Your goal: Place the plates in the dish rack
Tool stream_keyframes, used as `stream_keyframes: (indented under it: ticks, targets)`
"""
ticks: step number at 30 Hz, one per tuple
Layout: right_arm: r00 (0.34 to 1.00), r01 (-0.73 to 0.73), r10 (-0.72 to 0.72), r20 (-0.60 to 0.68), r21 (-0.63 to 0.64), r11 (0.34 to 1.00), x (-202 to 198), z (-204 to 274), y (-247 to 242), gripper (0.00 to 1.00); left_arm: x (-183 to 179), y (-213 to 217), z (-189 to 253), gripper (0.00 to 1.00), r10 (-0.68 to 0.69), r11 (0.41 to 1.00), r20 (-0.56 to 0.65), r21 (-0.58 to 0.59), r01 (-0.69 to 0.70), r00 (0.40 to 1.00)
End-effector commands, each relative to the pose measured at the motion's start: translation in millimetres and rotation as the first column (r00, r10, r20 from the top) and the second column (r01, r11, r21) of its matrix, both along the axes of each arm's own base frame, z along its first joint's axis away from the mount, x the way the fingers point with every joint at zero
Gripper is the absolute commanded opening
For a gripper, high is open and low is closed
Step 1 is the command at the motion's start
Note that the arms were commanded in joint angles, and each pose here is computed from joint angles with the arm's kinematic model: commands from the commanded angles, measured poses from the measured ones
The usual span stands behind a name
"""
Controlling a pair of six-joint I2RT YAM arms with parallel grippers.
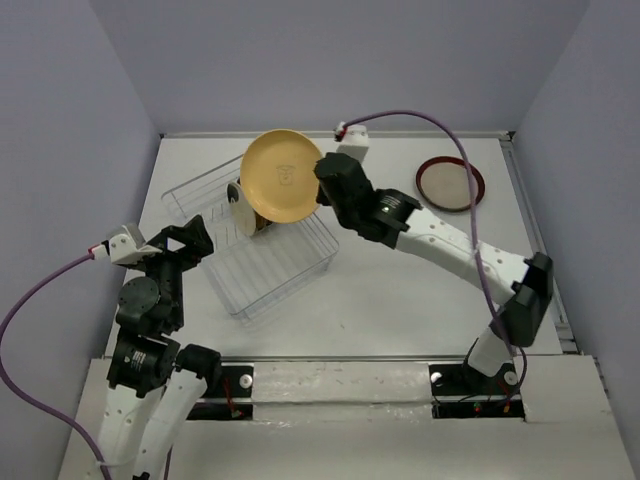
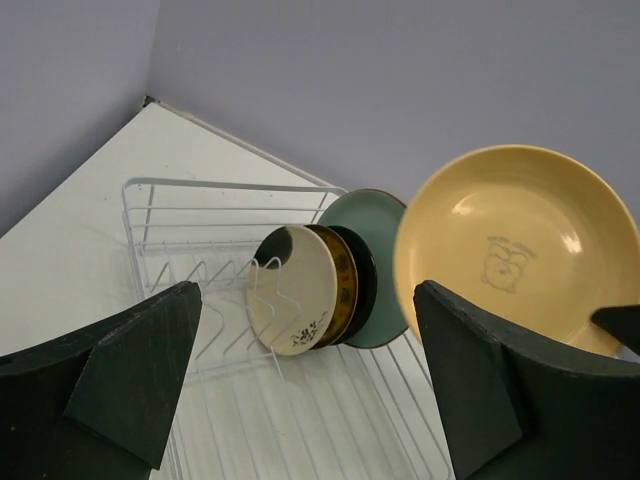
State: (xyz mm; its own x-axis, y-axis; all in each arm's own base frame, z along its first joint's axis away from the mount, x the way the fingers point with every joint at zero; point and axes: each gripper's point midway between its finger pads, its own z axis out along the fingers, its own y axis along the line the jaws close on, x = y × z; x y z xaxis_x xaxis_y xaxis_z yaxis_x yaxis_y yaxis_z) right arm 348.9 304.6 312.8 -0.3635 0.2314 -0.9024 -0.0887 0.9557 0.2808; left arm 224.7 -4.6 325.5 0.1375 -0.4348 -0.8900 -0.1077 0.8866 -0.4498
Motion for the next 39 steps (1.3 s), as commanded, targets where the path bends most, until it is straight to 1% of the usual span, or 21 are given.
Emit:
stream_keyframes:
  ticks: [1, 2, 3, 4, 8, 9, 11, 13, 15, 19, 22, 23, 24, 25, 26, 28, 29, 30, 31, 36, 39]
  targets:
    - [0.985, 0.13, -0.109, 0.13, -0.159, 0.979, 22.3, 23.0, 29.3, 0.07, -4.7, 15.4, 21.2, 0.99, 0.079, 0.996, 0.05, -0.037, -0.078, 0.996]
    - [0.988, 0.118, -0.092, 0.125, -0.221, 0.968, 24.4, 2.5, 53.9, 0.07, -5.1, 16.4, 21.4, 0.99, 0.086, 0.996, 0.05, -0.038, -0.084, 0.995]
    - [0.983, 0.123, -0.089, 0.164, -0.213, 0.969, 27.2, 25.2, 64.3, 0.07, -4.4, 16.4, 20.9, 0.99, 0.087, 0.996, 0.046, -0.038, -0.085, 0.995]
    - [0.977, 0.15, -0.108, 0.183, -0.232, 0.961, 29.4, 27.4, 69.5, 0.07, -3.4, 16.8, 20.3, 0.99, 0.09, 0.995, 0.043, -0.036, -0.089, 0.995]
    - [0.967, 0.177, -0.11, 0.23, -0.297, 0.938, 30.1, 26.6, 102.2, 0.07, -2.2, 14.7, 19.5, 0.99, 0.081, 0.996, 0.038, -0.033, -0.08, 0.996]
    - [0.969, 0.17, -0.091, 0.229, -0.356, 0.919, 30.1, 10.2, 114.3, 0.07, -2.1, 14.4, 19.5, 0.99, 0.079, 0.996, 0.039, -0.033, -0.078, 0.996]
    - [0.959, 0.204, -0.112, 0.259, -0.363, 0.909, 28.9, 17.7, 120.8, 0.07, -2.1, 14.5, 19.6, 0.99, 0.079, 0.996, 0.039, -0.034, -0.078, 0.996]
    - [0.957, 0.221, -0.112, 0.269, -0.422, 0.879, 28.9, 2.7, 130.4, 0.07, -2.1, 14.4, 19.6, 0.99, 0.079, 0.996, 0.039, -0.036, -0.078, 0.996]
    - [0.953, 0.229, -0.112, 0.283, -0.424, 0.876, 28.0, 3.3, 137.5, 0.07, -1.9, 13.8, 20.0, 0.99, 0.076, 0.997, 0.039, -0.036, -0.075, 0.996]
    - [0.926, 0.321, -0.165, 0.34, -0.476, 0.819, 30.0, 3.3, 136.2, 0.07, 0.2, 11.0, 19.5, 0.99, 0.065, 0.997, 0.035, -0.04, -0.063, 0.997]
    - [0.866, 0.443, -0.244, 0.436, -0.444, 0.779, 25.5, 20.7, 123.8, 0.07, 2.6, 7.5, 18.5, 0.99, 0.052, 0.998, 0.027, -0.04, -0.051, 0.998]
    - [0.848, 0.475, -0.288, 0.444, -0.398, 0.784, 17.3, 25.5, 115.7, 0.07, 4.5, 5.4, 18.1, 0.99, 0.046, 0.998, 0.021, -0.036, -0.045, 0.999]
    - [0.837, 0.502, -0.312, 0.449, -0.401, 0.767, 15.7, 26.5, 111.2, 0.07, 5.6, 4.2, 17.5, 0.99, 0.043, 0.999, 0.016, -0.033, -0.043, 0.999]
    - [0.838, 0.507, -0.321, 0.442, -0.41, 0.758, 15.8, 21.1, 112.0, 0.07, 6.6, 3.3, 16.9, 0.99, 0.04, 0.999, 0.013, -0.031, -0.04, 0.999]
    - [0.845, 0.502, -0.307, 0.438, -0.453, 0.737, 20.2, -7.3, 123.1, 0.07, 7.2, 2.5, 15.9, 0.99, 0.037, 0.999, 0.01, -0.03, -0.037, 0.999]
    - [0.844, 0.504, -0.321, 0.43, -0.432, 0.748, 21.0, -8.3, 125.6, 0.07, 7.4, 2.0, 15.4, 0.99, 0.035, 0.999, 0.01, -0.033, -0.035, 0.999]
    - [0.851, 0.496, -0.306, 0.427, -0.462, 0.735, 23.0, -23.8, 130.8, 0.07, 6.4, 3.2, 15.9, 0.99, 0.04, 0.999, 0.012, -0.035, -0.039, 0.999]
    - [0.85, 0.496, -0.315, 0.423, -0.435, 0.752, 25.0, -32.8, 136.0, 0.07, 6.1, 4.0, 14.8, 0.99, 0.044, 0.998, 0.01, -0.037, -0.044, 0.999]
    - [0.855, 0.49, -0.307, 0.419, -0.453, 0.745, 24.6, -40.1, 135.3, 0.07, 5.7, 5.2, 14.4, 0.99, 0.05, 0.998, 0.009, -0.038, -0.05, 0.999]
    - [0.839, 0.509, -0.343, 0.423, -0.384, 0.771, 20.3, -26.0, 124.6, 0.07, 6.8, 5.8, 15.4, 0.99, 0.053, 0.998, 0.009, -0.041, -0.053, 0.999]
    - [0.835, 0.511, -0.343, 0.43, -0.377, 0.772, 19.5, -18.4, 122.2, 0.07, 7.2, 6.4, 15.9, 0.99, 0.056, 0.997, 0.011, -0.044, -0.055, 0.998]
